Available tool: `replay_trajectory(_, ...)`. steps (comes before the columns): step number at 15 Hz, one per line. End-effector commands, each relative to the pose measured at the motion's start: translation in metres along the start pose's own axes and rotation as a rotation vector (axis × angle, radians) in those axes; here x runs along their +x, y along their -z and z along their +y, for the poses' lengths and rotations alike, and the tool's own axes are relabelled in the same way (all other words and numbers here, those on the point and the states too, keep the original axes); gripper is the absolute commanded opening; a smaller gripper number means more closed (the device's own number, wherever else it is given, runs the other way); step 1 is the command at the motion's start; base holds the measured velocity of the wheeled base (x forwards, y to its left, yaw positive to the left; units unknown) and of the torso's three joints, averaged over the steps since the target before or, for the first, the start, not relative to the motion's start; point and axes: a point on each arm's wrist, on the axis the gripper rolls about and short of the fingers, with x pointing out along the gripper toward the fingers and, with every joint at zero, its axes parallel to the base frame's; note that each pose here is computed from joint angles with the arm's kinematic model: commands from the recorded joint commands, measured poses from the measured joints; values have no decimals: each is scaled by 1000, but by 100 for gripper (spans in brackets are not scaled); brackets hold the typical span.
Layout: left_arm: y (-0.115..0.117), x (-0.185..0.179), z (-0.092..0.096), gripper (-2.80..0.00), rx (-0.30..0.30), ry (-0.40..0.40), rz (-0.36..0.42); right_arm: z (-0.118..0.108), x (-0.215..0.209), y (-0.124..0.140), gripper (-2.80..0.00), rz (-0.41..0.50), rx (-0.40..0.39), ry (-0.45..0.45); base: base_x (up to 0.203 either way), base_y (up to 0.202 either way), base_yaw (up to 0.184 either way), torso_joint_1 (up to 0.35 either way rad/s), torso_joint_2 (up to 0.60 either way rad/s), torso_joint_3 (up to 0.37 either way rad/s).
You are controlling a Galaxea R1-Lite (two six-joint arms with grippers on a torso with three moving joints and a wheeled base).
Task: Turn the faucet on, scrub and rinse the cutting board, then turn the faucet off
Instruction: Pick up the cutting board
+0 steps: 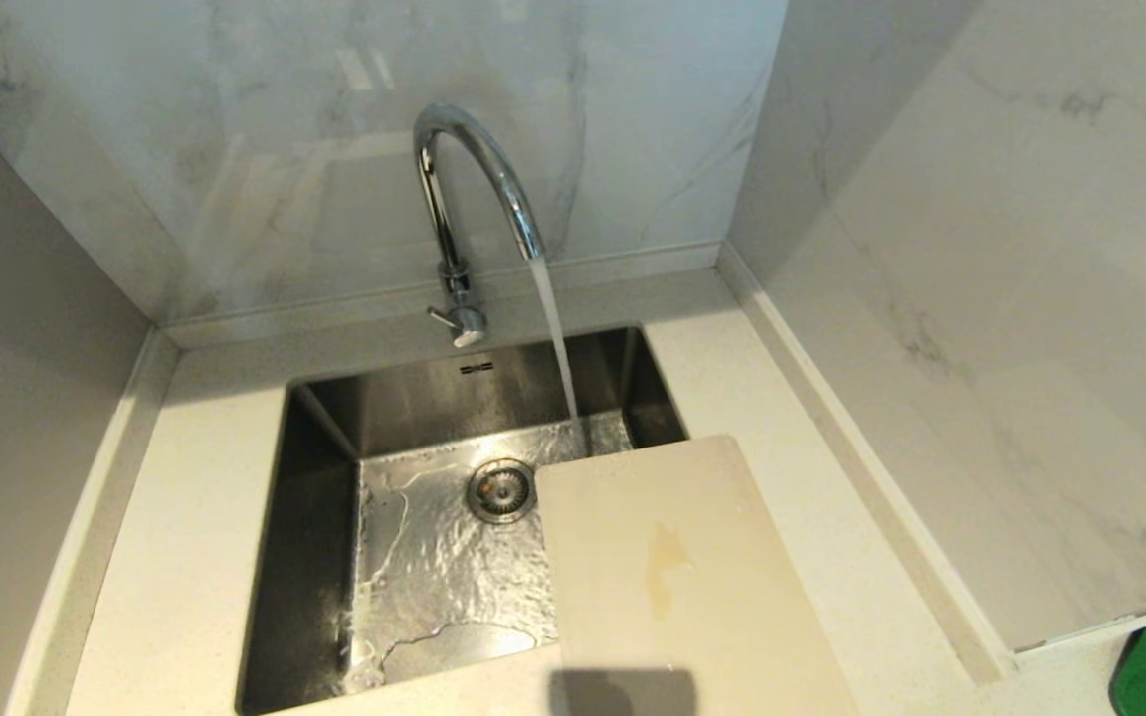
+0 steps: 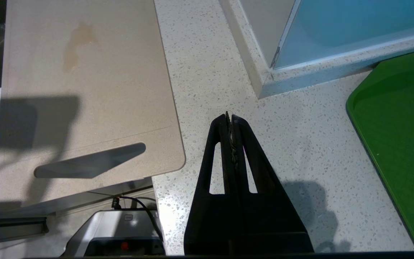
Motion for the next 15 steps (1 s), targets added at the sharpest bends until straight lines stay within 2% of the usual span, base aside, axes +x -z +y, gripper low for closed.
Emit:
replay_trajectory(1, 0, 0, 0, -280, 0, -2, 4, 0, 0, 0, -280, 2, 1, 1, 0, 0, 0, 0, 0, 0)
replay_trajectory(9, 0, 0, 0, -280, -6, -3, 5, 0, 0, 0, -280, 3, 0, 0, 0, 0, 0, 0, 0, 0)
replay_trajectory(15, 0, 0, 0, -280, -14, -9, 4, 0, 0, 0, -280, 2, 0, 1, -169, 0, -10, 1, 6, 3)
